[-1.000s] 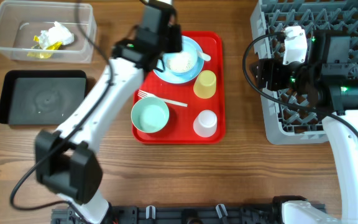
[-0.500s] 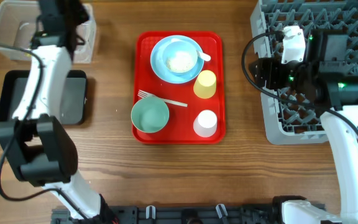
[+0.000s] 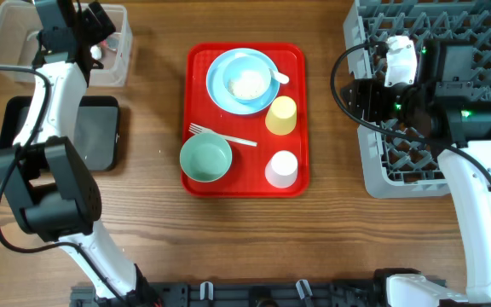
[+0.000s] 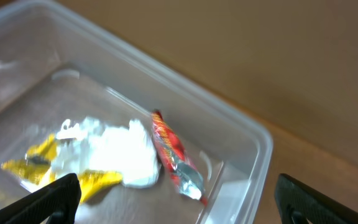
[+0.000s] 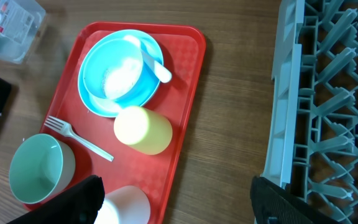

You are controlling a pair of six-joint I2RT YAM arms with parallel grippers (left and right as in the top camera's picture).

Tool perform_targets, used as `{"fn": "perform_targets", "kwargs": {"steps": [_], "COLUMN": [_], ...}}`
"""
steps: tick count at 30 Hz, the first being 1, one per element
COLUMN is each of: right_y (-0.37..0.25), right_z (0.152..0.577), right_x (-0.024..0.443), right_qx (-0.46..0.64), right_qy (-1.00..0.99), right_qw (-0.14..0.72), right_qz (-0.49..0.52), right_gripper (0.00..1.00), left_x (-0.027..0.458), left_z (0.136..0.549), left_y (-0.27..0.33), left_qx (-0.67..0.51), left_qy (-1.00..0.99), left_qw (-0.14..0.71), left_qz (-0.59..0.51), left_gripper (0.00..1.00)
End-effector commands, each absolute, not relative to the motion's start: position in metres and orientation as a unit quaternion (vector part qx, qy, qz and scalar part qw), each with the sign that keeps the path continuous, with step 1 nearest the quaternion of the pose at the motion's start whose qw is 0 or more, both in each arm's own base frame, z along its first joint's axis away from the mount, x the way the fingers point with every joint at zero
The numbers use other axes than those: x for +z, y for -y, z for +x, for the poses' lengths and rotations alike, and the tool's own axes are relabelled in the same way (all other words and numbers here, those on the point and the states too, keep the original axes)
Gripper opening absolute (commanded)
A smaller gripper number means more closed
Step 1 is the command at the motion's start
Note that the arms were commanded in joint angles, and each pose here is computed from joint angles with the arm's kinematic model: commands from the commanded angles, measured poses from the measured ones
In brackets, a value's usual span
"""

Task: Sort waste into correct bins and load items into the dishwasher rack
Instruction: 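Carry the red wrapper left and drop it into the clear bin, then reach the right gripper to the mint-green bowl rim and grasp it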

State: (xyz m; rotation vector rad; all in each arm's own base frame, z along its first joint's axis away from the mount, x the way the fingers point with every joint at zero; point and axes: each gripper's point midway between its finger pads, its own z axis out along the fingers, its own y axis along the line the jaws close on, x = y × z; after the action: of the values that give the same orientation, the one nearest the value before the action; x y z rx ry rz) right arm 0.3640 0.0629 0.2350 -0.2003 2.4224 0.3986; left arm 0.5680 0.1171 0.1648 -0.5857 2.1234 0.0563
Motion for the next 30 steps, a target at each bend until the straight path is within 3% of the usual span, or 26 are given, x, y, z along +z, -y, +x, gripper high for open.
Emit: {"fn": "perform_targets", "kwargs": {"steps": [1, 9, 15, 21, 26, 30], "right_y": [-0.059, -0.059, -0.092, -0.165, -0.232, -0.257], "right_z": [0.368, 0.368, 0.351, 0.326, 0.317, 0.315], "right_x": [0.243, 0.242, 0.240, 0.227, 0.184, 0.145], "right_qx": [0.146, 0.147, 0.194, 0.209, 0.177, 0.163], "right_qy": [-0.925, -0.925, -0.920, -0.916, -0.927, -0.940], "right_qw": [0.343, 0.343, 0.316, 0.276, 0.234, 0.194], "right_qz": [-0.071, -0.071, -0.125, -0.202, -0.234, -0.227], "right_gripper": [0.80, 0.81, 0.90, 0.92, 0.92, 0.86], "left_x": [0.172, 0.180, 0.177, 0.207, 0.218, 0.209], "left_z": [0.562, 0.502, 0.447, 0.415, 0.400, 0.385], "left_y": [-0.093, -0.008, 0.033, 0.014, -0.039, -0.077], "left_qx": [0.018, -0.002, -0.013, -0.023, -0.005, 0.012], "left_qy": [-0.871, -0.928, -0.953, -0.946, -0.931, -0.923], "left_qw": [0.441, 0.342, 0.259, 0.254, 0.254, 0.226], "left_qz": [-0.217, -0.149, -0.154, -0.202, -0.262, -0.311], "left_gripper": [1.00, 1.00, 1.00, 1.00, 1.00, 1.00]}}
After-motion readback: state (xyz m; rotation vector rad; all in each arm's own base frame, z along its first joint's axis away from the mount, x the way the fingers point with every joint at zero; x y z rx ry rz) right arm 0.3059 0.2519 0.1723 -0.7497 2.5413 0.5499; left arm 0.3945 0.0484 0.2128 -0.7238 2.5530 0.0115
